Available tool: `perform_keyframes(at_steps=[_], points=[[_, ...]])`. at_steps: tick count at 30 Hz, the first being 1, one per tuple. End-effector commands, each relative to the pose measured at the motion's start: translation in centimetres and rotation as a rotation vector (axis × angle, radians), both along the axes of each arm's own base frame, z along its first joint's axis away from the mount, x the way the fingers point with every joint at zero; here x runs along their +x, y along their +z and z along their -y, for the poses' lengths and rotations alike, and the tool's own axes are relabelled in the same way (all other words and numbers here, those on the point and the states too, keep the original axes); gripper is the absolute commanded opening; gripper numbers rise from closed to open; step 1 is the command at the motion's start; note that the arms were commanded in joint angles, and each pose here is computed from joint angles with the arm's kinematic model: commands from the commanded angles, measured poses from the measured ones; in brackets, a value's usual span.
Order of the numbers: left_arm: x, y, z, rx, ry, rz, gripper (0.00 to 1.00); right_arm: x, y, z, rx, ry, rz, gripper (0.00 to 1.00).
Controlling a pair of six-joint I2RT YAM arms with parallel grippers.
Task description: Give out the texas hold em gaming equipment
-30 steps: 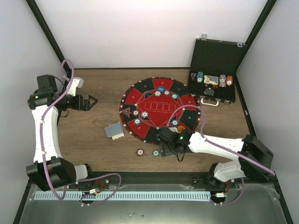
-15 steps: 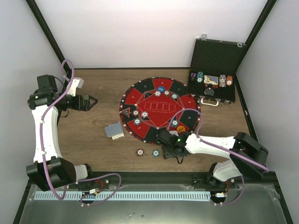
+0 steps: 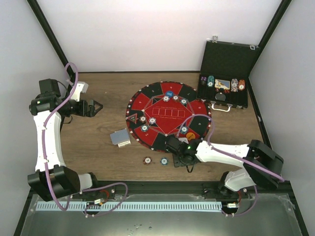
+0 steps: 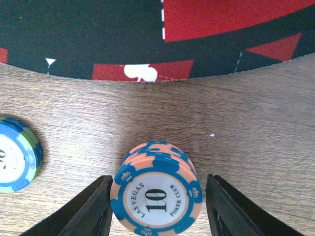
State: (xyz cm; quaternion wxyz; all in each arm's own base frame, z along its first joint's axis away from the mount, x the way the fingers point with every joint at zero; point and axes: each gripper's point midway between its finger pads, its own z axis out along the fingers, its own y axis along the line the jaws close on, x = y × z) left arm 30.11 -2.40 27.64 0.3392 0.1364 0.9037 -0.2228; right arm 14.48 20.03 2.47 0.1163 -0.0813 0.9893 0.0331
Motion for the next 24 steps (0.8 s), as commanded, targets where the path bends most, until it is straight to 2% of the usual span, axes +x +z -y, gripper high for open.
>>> perform_keyframes(at_steps=[1, 12, 24], points=[[-0.2, 0.7, 0.3, -0.011, -0.016, 0.022, 1.00, 0.4, 1.0, 0.0, 0.000, -0.003, 0.029, 0.53], [-0.1, 0.7, 0.3, -0.012, -0.015, 0.023, 1.00, 0.7, 1.5, -0.3, 0.002, 0.001, 0.036, 0.33], [0.0, 0.8, 0.2, -0.005, -0.015, 0.028, 1.00, 3.2, 7.6, -1.8, 0.055, 0.003, 0.126, 0.30]])
